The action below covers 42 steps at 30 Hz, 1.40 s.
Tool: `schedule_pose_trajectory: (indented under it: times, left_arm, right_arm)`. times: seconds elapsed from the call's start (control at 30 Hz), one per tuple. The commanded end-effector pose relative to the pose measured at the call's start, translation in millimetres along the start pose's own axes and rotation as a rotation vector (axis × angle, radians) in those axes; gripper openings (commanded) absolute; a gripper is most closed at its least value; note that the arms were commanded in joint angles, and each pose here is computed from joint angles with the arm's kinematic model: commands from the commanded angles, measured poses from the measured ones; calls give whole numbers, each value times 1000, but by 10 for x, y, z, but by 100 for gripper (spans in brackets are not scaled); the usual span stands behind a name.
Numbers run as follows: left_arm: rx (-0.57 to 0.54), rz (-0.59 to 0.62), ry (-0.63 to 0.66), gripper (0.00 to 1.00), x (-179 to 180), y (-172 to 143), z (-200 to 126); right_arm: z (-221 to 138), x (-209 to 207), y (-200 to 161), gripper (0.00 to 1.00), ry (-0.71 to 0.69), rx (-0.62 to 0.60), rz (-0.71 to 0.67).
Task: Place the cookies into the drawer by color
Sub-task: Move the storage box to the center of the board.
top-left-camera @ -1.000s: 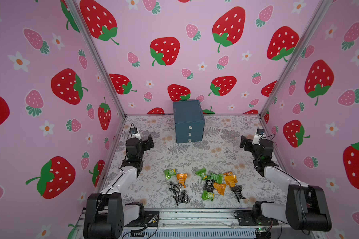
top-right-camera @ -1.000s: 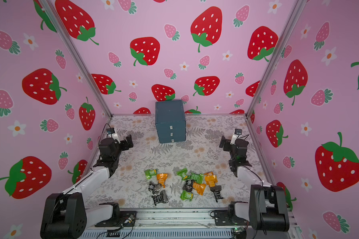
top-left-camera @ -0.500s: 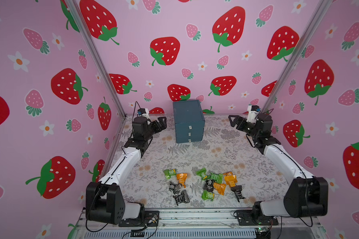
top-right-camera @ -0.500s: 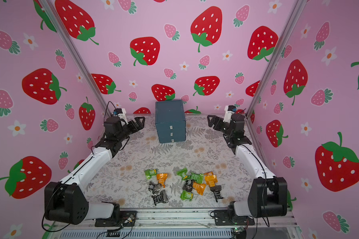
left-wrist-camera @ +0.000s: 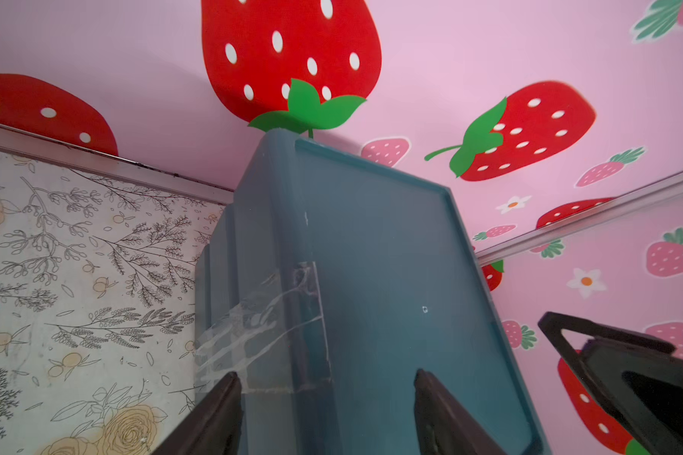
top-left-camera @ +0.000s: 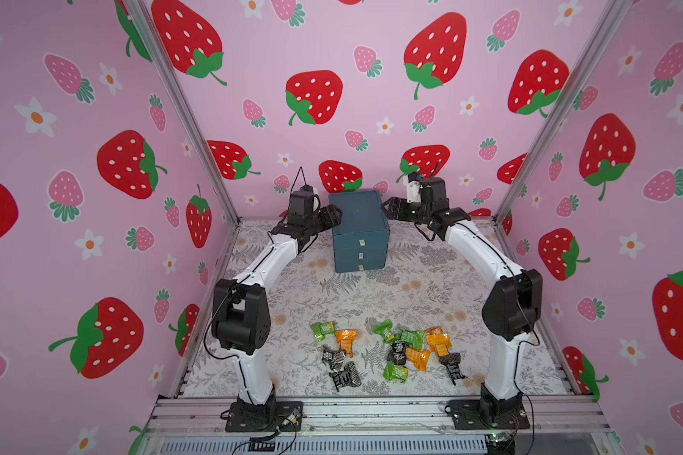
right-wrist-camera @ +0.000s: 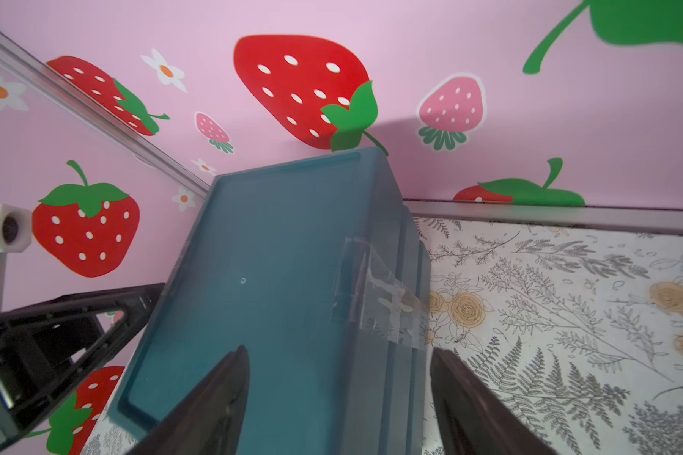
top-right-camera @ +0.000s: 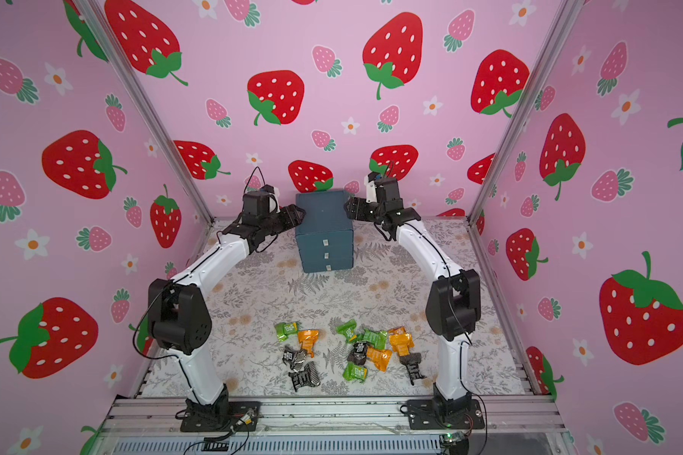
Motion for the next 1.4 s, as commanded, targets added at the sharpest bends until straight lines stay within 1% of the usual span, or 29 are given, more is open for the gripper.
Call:
schedule_pose_trajectory:
  times: [0.0, 0.13, 0.17, 0.27, 0.37, 0.43, 0.5, 0.6, 0.77, 0.97, 1.03, 1.1, 1.13, 1.17, 1.2, 1.27, 1.37]
  left_arm:
    - [36, 18, 28, 66, -19, -22, 43]
    - [43, 28, 31, 55, -8, -110, 66]
    - [47, 24, 25, 51, -6, -130, 58]
    - [73, 16, -11, 42, -14, -212, 47]
    - [88, 23, -30, 38, -47, -308, 17]
    - [101, 25, -42, 36, -65, -374, -5]
    - [125, 10, -68, 35, -71, -451, -40]
    - [138, 7, -103, 34, -123, -583, -129]
    - [139, 25, -104, 33, -195, -729, -301]
    - [144, 4, -105, 30, -129, -843, -391]
    - [141, 5, -92, 33, -110, -863, -398]
    - [132, 7, -77, 35, -96, -854, -408]
    - [126, 10, -67, 38, -96, -838, -427]
    - [116, 13, -59, 41, -102, -818, -449]
    - [106, 12, -55, 44, -110, -798, -469]
    - [82, 1, -54, 56, -134, -712, -524]
    - [32, -25, -71, 71, -204, -592, -689]
  right_arm:
    - [43, 17, -92, 70, -6, 97, -18]
    - [132, 37, -180, 60, 35, 143, -14]
    - [135, 53, -211, 58, 44, 150, -14]
    - [107, 152, -292, 55, 85, 158, -26]
    - [65, 260, -367, 53, 113, 178, -30]
    - [30, 310, -418, 49, 117, 190, -36]
    - [-47, 366, -463, 48, 136, 200, -37]
    - [-235, 465, -520, 46, 150, 191, -45]
    - [-504, 559, -652, 45, 156, 194, -51]
    - [-604, 506, -849, 46, 125, 213, -57]
    - [-611, 506, -849, 47, 121, 214, -59]
    - [-601, 492, -836, 51, 100, 209, -62]
    - [-600, 482, -832, 56, 86, 210, -65]
    - [-597, 466, -828, 59, 73, 209, -65]
    - [-598, 455, -824, 62, 59, 207, -66]
    - [-605, 429, -786, 67, 42, 194, -65]
    - [-590, 374, -718, 69, 37, 183, -45]
Point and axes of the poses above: each gripper's point midway between its finger pads, its own z axis out along the fingers, its own x axis along the line the jaws close on, y = z × x, the point moved 9 cm from there along -z, back along the fingers, and after that the axes turned 10 degrees about -z, right-handed, at the moved point
